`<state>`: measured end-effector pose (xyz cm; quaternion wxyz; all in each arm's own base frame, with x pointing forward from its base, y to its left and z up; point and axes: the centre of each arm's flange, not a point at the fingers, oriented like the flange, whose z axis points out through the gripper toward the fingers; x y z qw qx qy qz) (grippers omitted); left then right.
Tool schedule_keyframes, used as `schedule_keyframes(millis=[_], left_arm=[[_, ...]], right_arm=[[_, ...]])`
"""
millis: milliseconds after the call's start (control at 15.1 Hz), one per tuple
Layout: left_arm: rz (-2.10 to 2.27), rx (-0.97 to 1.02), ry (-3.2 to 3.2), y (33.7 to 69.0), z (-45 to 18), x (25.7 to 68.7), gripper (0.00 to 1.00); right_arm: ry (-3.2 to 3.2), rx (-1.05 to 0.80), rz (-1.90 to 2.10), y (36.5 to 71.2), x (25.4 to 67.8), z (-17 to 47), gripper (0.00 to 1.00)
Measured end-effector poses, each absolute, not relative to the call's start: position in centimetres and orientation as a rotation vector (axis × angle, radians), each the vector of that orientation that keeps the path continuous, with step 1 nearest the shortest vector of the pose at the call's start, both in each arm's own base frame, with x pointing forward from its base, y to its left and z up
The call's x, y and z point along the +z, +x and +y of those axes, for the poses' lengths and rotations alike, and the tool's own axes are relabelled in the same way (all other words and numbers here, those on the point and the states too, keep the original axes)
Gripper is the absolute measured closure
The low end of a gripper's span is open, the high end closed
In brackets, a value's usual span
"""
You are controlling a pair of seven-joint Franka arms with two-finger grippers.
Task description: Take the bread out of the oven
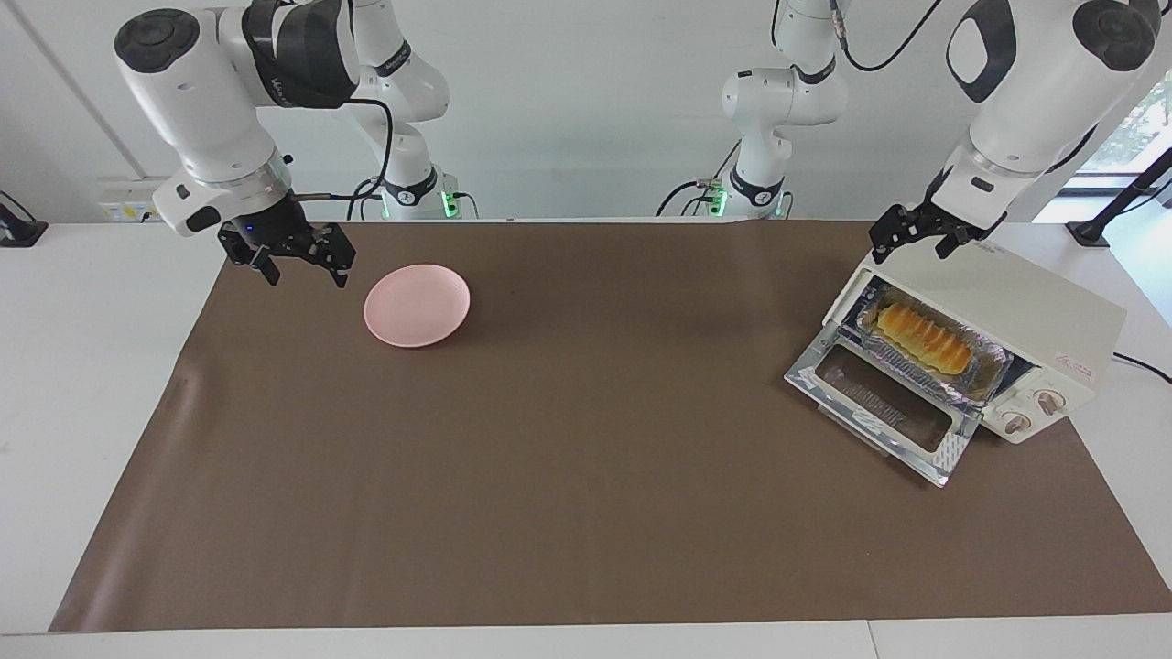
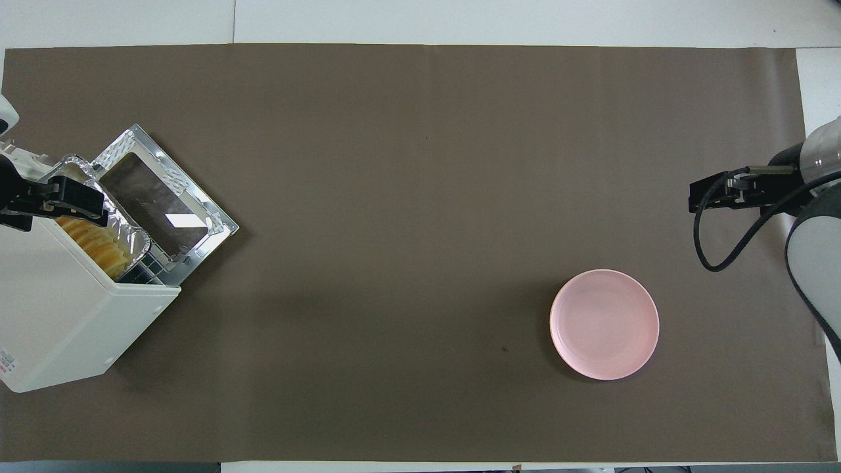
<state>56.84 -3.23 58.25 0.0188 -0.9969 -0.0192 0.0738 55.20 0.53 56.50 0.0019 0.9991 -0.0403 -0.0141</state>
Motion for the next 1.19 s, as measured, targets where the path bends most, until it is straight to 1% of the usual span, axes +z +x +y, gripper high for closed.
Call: schedule_keyframes(millis=[132,199,463,860,1191], left_arm=[[-0.192,0.250,-3.045,59.4,-3.4,56.1,0.00],[-0.272,0.269,-2.997,60.9,-3.5,54.3,0.00],[-0.405,0.231,-2.921,63.7,-3.6,50.5,0.00],[-0.533,0.141,-2.796,65.6,-4.4,46.7,0.00],[-0.646,0.117,-2.741,65.4,-3.0,42.4,0.00]], right_arm=[[3.135,-0.044,-0.126,55.2,56.5,0.5,0.00],[3.135,-0.044,-0.126,55.2,56.5,0.5,0.00],[3.135,-0.044,-0.126,55.2,56.5,0.5,0.00],[3.135,-0.044,-0.126,55.2,56.5,0.5,0.00],[3.135,-0.044,-0.126,55.2,56.5,0.5,0.00]])
